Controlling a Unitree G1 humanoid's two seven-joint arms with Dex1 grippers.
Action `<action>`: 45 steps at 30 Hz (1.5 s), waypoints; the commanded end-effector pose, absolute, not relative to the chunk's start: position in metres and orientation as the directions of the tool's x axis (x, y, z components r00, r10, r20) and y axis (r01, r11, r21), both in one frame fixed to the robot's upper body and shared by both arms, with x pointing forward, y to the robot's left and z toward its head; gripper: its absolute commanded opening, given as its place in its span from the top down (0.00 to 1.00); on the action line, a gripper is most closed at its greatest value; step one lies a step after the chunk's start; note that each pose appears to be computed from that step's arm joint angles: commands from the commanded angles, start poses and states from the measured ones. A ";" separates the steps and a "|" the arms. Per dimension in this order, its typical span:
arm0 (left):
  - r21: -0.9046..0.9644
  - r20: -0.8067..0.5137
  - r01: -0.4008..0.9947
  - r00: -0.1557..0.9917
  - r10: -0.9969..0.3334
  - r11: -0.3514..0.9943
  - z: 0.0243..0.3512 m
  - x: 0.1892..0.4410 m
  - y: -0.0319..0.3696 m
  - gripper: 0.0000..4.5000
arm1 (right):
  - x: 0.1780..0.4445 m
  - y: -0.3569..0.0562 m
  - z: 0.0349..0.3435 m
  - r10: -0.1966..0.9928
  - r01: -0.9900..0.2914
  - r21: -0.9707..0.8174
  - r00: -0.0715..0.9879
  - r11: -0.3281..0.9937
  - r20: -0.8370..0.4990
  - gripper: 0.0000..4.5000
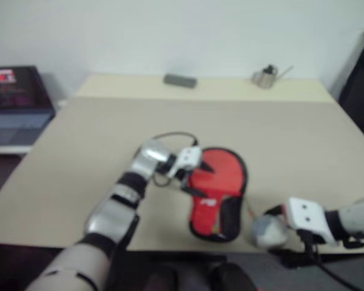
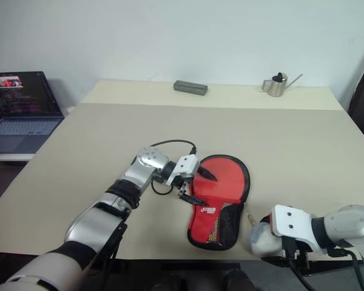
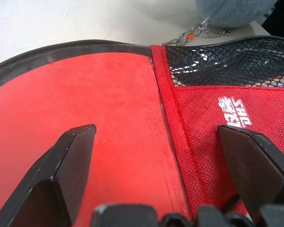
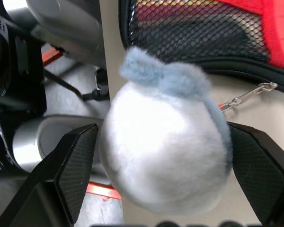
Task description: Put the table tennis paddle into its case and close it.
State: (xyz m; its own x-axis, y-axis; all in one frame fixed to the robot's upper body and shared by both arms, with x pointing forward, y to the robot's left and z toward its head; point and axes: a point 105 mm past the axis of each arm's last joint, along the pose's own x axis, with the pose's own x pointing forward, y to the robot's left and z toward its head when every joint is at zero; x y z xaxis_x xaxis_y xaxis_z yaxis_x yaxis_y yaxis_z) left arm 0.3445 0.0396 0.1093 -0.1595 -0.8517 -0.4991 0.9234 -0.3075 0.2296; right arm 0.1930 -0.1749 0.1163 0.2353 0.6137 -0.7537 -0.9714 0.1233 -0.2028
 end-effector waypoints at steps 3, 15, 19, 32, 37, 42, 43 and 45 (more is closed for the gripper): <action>0.228 -0.505 0.901 -0.214 -0.836 -0.368 0.114 0.338 0.041 0.00 | 0.191 -0.172 0.120 0.610 -0.970 -0.231 0.226 0.072 -0.759 0.12; 0.212 -0.507 0.901 -0.229 -0.831 -0.378 0.109 0.333 0.042 0.00 | 0.195 -0.165 0.147 0.685 -0.969 -0.192 0.247 0.157 -0.685 0.89; 0.208 -0.503 0.900 -0.237 -0.831 -0.383 0.108 0.331 0.039 0.00 | 0.192 -0.159 0.152 0.731 -0.971 -0.126 0.238 0.206 -0.639 0.94; 0.193 -0.501 0.898 -0.255 -0.827 -0.395 0.105 0.327 0.035 0.00 | 0.162 -0.140 0.152 0.822 -0.955 0.162 0.119 0.247 -0.557 0.94; 0.188 -0.502 0.899 -0.259 -0.826 -0.396 0.103 0.326 0.035 0.00 | 0.153 -0.144 0.136 0.790 -0.958 0.155 0.100 0.240 -0.605 0.94; 0.187 -0.505 0.898 -0.260 -0.823 -0.398 0.103 0.326 0.036 0.00 | 0.157 -0.144 0.135 0.791 -0.964 0.132 0.109 0.233 -0.602 0.94; 0.187 -0.507 0.898 -0.260 -0.822 -0.399 0.103 0.326 0.036 0.00 | 0.158 -0.143 0.135 0.794 -0.964 0.132 0.109 0.232 -0.599 0.94; 0.188 -0.528 0.904 -0.237 -0.815 -0.384 0.105 0.331 0.037 0.00 | 0.161 -0.142 0.137 0.801 -0.964 0.127 0.116 0.233 -0.588 0.94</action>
State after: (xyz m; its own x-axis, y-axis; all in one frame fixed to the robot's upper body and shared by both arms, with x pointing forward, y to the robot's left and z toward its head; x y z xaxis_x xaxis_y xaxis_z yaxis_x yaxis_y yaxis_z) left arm 0.3345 0.0372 0.1006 -0.1929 -0.8466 -0.4960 0.9256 -0.3248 0.1943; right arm 0.1625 -0.1465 0.1331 0.1328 0.7868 -0.6027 -0.9543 0.2657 0.1366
